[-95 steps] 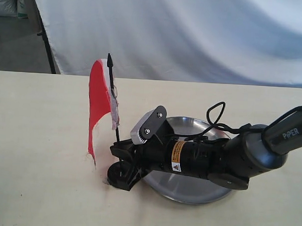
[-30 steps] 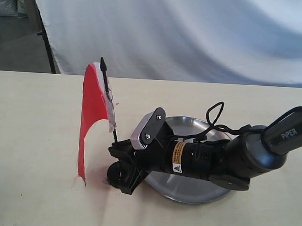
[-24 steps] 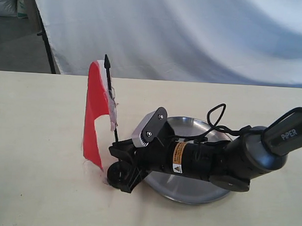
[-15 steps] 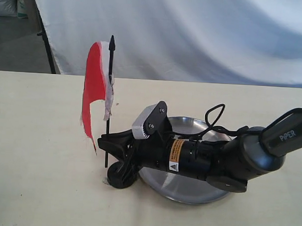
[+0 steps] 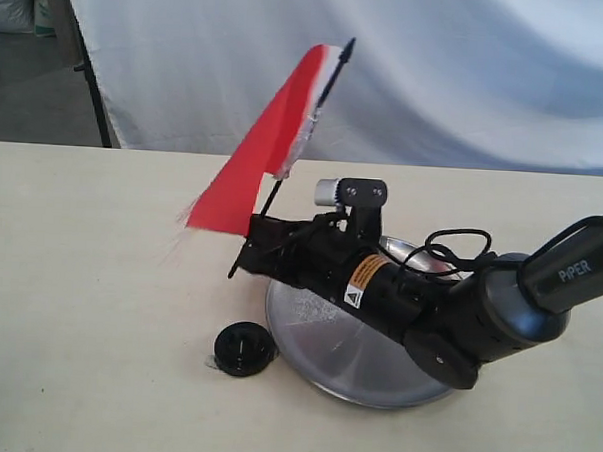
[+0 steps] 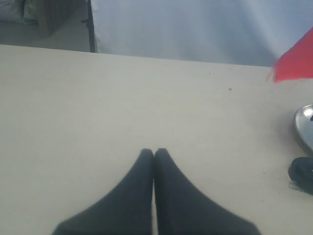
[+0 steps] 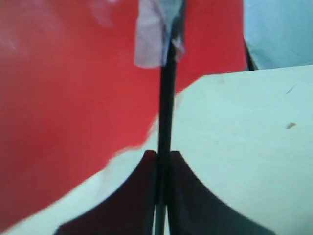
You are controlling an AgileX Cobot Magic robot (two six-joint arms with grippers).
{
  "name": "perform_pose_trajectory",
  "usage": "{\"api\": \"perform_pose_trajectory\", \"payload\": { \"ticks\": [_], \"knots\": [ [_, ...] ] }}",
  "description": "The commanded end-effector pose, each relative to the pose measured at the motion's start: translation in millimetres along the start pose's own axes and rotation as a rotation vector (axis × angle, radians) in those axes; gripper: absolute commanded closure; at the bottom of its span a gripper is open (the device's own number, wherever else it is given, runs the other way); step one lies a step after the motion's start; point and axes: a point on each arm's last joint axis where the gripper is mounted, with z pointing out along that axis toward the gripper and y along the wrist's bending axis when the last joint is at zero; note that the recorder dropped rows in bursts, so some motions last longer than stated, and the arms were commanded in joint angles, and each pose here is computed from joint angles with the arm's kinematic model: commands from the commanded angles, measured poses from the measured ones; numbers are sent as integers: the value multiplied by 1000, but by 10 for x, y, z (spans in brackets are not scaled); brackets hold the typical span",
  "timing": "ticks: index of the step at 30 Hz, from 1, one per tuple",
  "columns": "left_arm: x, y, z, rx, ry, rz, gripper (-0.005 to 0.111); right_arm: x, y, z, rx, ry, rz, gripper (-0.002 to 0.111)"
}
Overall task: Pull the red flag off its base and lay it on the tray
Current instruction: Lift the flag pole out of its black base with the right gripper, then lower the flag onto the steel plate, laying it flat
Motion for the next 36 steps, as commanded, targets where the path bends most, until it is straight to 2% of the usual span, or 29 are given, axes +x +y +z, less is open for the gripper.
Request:
{"api": "perform_pose_trajectory", "payload": {
  "ticks": [1, 6, 13, 19, 26, 31, 33, 36],
  "knots": [
    [7, 0, 1, 0, -3, -5, 107, -129, -122, -18, 102, -104, 155, 109],
    [7, 0, 1, 0, -3, -5, 107, -172, -370, -151, 168, -112, 325, 109],
    [7, 0, 1, 0, -3, -5, 107, 21, -670, -652, 218, -12, 372, 109],
    [7, 0, 1, 0, -3, -5, 107, 78, -647, -743, 94, 130, 473, 109],
    [7, 0, 1, 0, -3, -5, 107, 144, -683, -759, 153, 192, 491, 109],
    [7, 0, 1, 0, -3, -5, 107, 183, -660, -766, 138, 242, 484, 108],
    [7, 0, 1, 0, -3, -5, 107, 198, -645, -769, 127, 262, 485, 96],
    [7, 0, 1, 0, -3, -5, 107, 212, -632, -773, 115, 281, 475, 56]
  ]
}}
